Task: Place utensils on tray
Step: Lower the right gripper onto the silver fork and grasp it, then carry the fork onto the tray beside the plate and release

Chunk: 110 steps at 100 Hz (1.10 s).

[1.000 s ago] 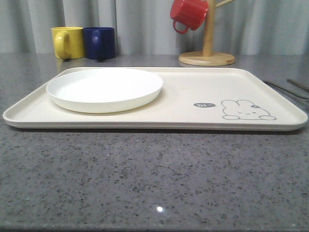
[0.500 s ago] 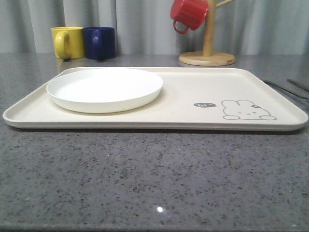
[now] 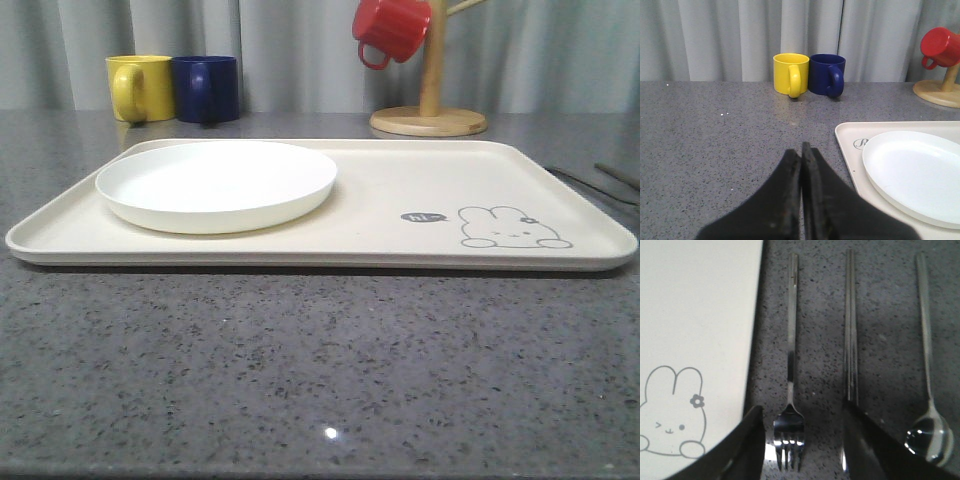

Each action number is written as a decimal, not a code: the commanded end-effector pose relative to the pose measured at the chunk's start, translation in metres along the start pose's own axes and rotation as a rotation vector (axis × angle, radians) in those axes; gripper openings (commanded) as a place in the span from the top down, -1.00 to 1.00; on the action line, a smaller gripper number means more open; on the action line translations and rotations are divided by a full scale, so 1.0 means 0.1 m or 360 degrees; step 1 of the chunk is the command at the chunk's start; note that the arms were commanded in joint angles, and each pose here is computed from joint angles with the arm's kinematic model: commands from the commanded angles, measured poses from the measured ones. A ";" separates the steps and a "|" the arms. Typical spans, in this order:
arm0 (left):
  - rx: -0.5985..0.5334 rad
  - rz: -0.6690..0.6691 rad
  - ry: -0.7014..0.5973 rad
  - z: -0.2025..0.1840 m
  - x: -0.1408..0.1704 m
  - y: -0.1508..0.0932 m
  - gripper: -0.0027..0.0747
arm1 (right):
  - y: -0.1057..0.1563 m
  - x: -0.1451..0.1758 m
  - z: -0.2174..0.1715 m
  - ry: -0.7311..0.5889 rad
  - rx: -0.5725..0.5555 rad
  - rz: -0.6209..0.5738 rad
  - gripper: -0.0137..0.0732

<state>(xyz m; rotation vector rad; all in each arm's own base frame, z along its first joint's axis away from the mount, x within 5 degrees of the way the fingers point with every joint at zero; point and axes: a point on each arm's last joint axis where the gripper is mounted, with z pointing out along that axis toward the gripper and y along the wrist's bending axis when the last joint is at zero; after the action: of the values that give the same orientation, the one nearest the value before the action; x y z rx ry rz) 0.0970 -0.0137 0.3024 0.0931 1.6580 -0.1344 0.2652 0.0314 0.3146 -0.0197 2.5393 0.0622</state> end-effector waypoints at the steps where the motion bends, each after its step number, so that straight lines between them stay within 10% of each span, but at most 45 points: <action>1: -0.0043 -0.0012 -0.0154 -0.01 -0.16 0.02 0.98 | 0.05 -0.18 0.00 -0.0111 -0.0023 -0.0036 -0.14; 84: -0.0043 -0.0012 -0.0154 -0.01 -0.16 0.02 0.98 | 0.10 -0.23 0.69 0.0139 -0.0008 -0.0049 -0.14; 110: -0.0043 -0.0012 -0.0154 -0.01 -0.16 0.02 0.98 | 0.11 -0.22 0.68 0.0153 -0.0014 -0.0040 0.57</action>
<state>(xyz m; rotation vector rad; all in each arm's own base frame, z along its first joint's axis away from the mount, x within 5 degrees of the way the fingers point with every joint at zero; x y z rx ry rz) 0.0970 -0.0137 0.3024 0.0931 1.6580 -0.1344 0.3197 0.0448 0.2493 -0.0477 2.7230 0.0524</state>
